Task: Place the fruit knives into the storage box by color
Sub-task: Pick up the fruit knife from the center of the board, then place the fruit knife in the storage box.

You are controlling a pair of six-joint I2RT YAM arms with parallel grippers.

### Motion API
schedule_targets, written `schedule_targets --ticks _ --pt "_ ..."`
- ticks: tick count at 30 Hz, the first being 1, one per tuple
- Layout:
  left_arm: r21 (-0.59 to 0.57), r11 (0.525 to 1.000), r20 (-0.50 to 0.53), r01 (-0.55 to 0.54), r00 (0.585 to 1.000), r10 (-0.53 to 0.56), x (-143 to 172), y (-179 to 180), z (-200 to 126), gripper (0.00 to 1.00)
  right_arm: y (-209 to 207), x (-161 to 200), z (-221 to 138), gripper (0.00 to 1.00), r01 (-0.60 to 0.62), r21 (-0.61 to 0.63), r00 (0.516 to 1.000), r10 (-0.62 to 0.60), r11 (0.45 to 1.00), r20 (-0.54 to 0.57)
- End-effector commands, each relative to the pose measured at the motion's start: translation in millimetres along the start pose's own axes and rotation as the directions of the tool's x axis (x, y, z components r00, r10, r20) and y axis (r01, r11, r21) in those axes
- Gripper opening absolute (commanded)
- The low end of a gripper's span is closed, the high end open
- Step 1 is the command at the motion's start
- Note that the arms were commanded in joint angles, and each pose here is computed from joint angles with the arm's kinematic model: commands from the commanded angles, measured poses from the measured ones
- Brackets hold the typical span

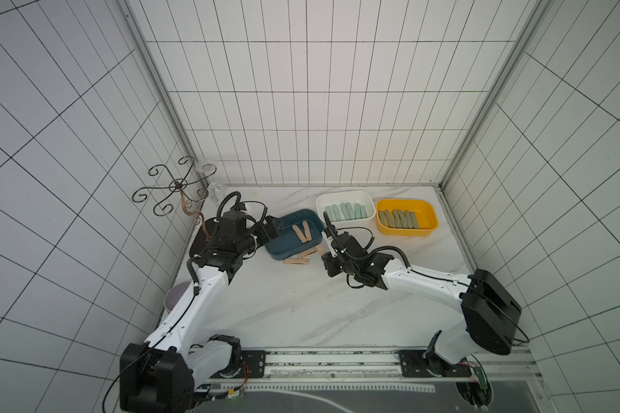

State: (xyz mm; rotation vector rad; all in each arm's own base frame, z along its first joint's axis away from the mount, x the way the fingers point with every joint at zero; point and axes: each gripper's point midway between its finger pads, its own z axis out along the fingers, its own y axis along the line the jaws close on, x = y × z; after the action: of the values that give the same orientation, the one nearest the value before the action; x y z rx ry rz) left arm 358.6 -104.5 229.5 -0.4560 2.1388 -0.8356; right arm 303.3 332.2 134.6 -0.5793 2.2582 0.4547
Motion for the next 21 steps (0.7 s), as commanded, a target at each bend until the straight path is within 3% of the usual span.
schedule_targets --ticks 1,14,21 --pt "0.024 1.0 0.066 -0.016 0.998 0.015 -28 -11 0 0.97 23 -72 -2 0.23 0.004 -0.069 0.993 0.003 0.998 0.115" --pt "0.013 1.0 0.079 -0.011 0.997 0.01 -46 -5 6 0.97 51 -143 69 0.23 0.0 -0.154 0.986 0.025 0.988 0.166" --pt "0.016 1.0 0.088 -0.002 0.996 0.0 -52 -1 4 0.97 52 -152 112 0.23 0.003 -0.146 0.985 0.022 0.989 0.171"
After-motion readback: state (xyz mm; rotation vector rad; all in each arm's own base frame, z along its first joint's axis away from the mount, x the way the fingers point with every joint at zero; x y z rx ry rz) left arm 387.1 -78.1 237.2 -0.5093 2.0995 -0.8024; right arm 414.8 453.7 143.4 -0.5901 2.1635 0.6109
